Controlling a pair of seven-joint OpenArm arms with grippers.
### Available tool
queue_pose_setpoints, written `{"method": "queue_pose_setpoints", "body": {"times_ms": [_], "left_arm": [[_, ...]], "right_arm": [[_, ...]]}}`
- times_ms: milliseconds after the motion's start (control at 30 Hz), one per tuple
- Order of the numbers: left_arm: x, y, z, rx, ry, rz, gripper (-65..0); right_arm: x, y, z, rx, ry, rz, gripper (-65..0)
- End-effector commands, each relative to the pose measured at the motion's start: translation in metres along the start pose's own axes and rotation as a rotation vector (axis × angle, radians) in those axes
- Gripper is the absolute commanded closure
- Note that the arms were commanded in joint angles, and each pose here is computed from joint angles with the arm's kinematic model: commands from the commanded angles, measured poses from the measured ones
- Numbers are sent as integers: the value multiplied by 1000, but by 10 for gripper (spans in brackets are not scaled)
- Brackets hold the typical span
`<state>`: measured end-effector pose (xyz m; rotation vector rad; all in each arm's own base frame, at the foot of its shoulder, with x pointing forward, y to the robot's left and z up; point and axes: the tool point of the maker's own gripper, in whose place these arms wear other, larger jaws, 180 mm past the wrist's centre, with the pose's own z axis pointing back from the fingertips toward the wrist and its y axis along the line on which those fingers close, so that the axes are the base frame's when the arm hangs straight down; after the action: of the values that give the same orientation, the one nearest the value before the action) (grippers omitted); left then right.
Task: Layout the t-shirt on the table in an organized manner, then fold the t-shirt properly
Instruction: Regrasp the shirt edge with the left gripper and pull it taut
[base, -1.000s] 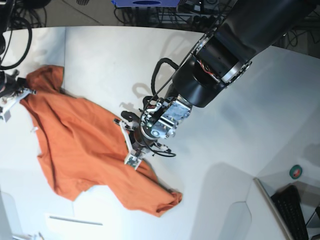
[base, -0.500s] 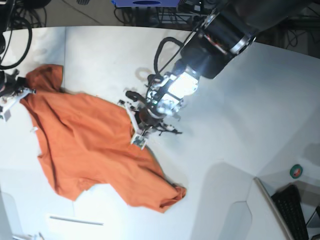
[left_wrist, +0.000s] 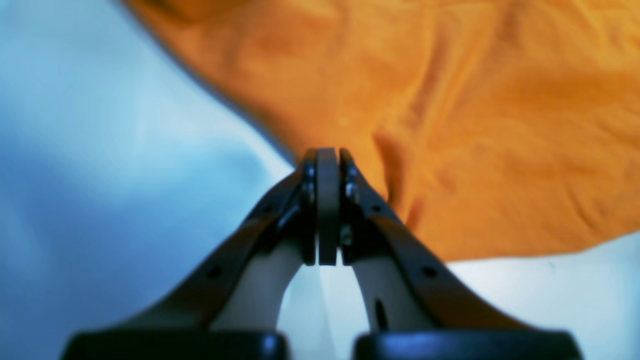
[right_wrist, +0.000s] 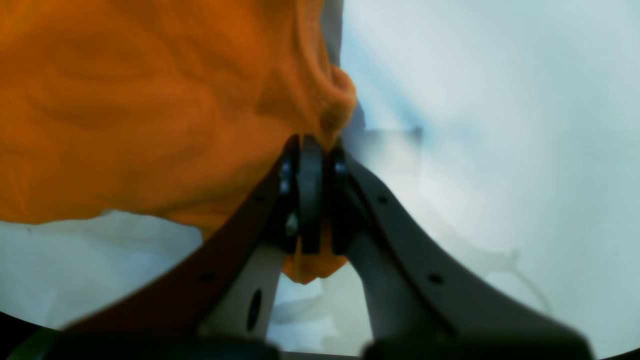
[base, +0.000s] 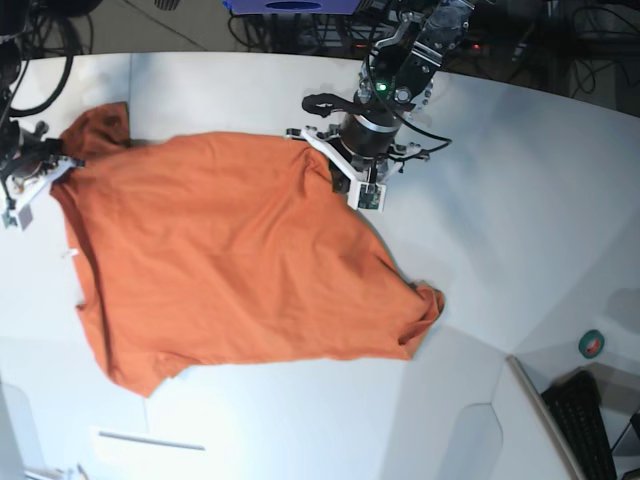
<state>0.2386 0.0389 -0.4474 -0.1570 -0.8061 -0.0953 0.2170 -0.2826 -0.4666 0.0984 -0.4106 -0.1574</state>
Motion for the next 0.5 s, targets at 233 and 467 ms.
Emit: {"method": "queue_pose_setpoints", "body": {"times_ms": [233, 467], "left_arm": [[17, 76, 0, 125, -43, 342, 0], [13, 90, -37, 95, 21, 617, -451]], "right_arm": [[15, -7, 7, -10, -42, 17, 0], [15, -3, 5, -2, -42, 18, 0]]}}
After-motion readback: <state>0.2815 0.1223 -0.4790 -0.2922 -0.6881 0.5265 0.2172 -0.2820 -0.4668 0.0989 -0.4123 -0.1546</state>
